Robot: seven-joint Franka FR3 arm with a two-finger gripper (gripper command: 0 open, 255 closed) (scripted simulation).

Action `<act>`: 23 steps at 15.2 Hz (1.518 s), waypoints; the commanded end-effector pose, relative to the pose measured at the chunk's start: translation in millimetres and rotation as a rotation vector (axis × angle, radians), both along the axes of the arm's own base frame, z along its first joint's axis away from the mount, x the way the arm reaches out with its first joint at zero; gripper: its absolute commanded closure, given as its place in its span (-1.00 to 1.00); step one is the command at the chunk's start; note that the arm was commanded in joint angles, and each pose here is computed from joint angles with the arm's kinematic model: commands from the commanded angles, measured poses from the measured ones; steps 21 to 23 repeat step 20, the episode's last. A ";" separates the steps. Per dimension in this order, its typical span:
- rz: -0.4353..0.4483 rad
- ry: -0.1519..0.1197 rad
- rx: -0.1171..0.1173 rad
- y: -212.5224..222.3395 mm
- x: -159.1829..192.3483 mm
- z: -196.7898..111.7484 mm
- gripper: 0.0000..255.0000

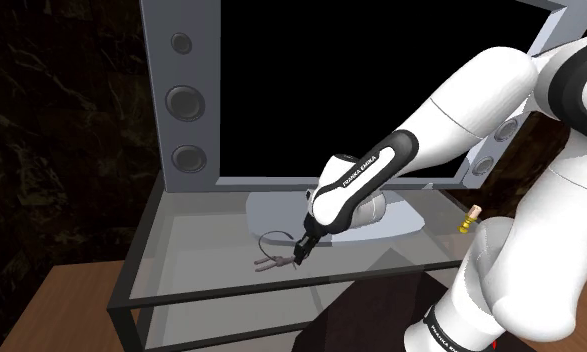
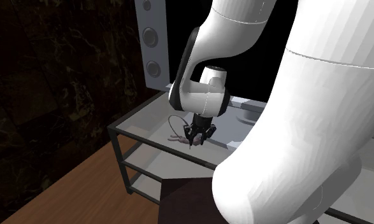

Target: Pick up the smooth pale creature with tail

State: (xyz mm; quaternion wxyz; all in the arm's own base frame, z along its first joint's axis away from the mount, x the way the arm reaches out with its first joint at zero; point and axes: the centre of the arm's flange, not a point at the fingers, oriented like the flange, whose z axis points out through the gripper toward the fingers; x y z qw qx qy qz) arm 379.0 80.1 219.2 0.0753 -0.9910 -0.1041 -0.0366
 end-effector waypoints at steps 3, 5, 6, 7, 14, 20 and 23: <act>-0.001 -0.001 0.000 -0.1 0.5 0.3 1.00; -0.001 -0.001 0.000 -0.1 0.5 10.9 1.00; -0.001 -0.001 0.000 -0.1 0.5 16.2 1.00; -0.001 -0.001 0.000 -0.1 0.5 21.5 1.00; -0.001 -0.001 0.000 -0.1 0.5 58.4 1.00; -0.001 -0.001 0.000 -0.1 0.5 80.3 1.00; -0.001 -0.001 0.000 -0.1 0.5 80.3 1.00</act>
